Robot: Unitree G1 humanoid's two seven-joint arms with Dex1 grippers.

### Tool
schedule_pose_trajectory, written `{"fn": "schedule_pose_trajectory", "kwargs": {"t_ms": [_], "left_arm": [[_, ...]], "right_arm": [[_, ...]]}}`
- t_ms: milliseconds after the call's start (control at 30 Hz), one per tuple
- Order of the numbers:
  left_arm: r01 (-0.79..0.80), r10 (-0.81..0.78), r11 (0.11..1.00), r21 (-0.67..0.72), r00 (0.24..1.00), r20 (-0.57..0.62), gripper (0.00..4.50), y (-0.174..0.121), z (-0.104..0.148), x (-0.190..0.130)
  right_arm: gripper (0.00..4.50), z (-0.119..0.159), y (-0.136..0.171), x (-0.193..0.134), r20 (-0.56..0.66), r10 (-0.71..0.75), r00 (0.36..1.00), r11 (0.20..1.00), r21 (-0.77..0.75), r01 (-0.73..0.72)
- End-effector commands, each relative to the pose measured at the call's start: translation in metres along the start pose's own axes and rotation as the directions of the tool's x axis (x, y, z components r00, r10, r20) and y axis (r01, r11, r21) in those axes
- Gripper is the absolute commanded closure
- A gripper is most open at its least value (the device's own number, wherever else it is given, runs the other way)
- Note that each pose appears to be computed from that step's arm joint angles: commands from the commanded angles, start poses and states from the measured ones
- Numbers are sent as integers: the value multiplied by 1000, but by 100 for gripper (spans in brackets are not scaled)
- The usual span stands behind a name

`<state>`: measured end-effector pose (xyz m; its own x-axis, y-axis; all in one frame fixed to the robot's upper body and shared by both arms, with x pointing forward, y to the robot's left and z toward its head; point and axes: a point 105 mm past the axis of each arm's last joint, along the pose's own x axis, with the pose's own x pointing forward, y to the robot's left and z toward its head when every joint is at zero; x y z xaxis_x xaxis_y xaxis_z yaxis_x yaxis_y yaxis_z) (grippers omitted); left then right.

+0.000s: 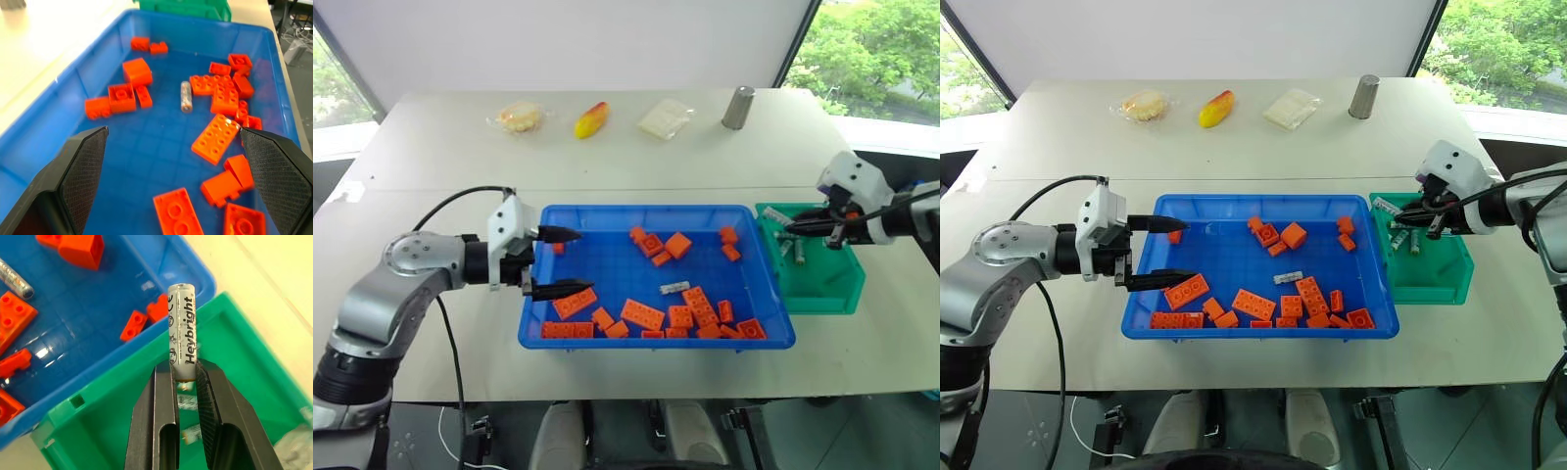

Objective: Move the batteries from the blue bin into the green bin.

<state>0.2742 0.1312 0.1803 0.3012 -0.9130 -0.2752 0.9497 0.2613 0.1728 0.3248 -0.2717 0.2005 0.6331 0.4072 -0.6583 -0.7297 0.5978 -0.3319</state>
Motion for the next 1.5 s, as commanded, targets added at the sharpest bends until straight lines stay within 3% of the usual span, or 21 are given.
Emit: {"fn": "schedule_pose_trajectory", "kwargs": {"t_ms": [33,200,367,500,600,767,900,1100,1300,1500], "left_arm": [[2,-3,999,39,1000,11,0,1,6,0],[-3,3,999,39,1000,6,0,0,4,-2],[-5,4,999,39,1000,5,0,-1,4,-2],[-2,1,999,43,1000,8,0,0,5,-1],[5,-6,999,49,1000,14,0,0,8,2],[6,-7,998,55,1000,21,0,0,11,3],[-1,0,998,55,1000,21,0,-1,11,2],[-19,18,999,50,1000,16,0,-1,10,-1],[-27,26,999,45,1000,13,0,-2,9,-2],[-15,14,999,43,1000,28,0,-4,11,-1]], "right_arm": [[257,0,-15,-8,-3,-91,996,996,-24,91],[3,15,-19,-15,43,-82,996,994,-65,85],[3,66,11,2,183,99,978,980,-186,-64],[3,80,49,25,161,273,948,930,-296,-218],[3,80,78,55,86,380,921,864,-389,-320],[3,59,90,87,-42,407,912,805,-456,-380],[3,54,95,104,-56,430,901,799,-441,-408],[3,68,98,102,-2,439,899,802,-450,-393],[3,88,105,77,70,456,887,807,-452,-379],[3,79,124,69,59,514,856,791,-419,-446]]}}
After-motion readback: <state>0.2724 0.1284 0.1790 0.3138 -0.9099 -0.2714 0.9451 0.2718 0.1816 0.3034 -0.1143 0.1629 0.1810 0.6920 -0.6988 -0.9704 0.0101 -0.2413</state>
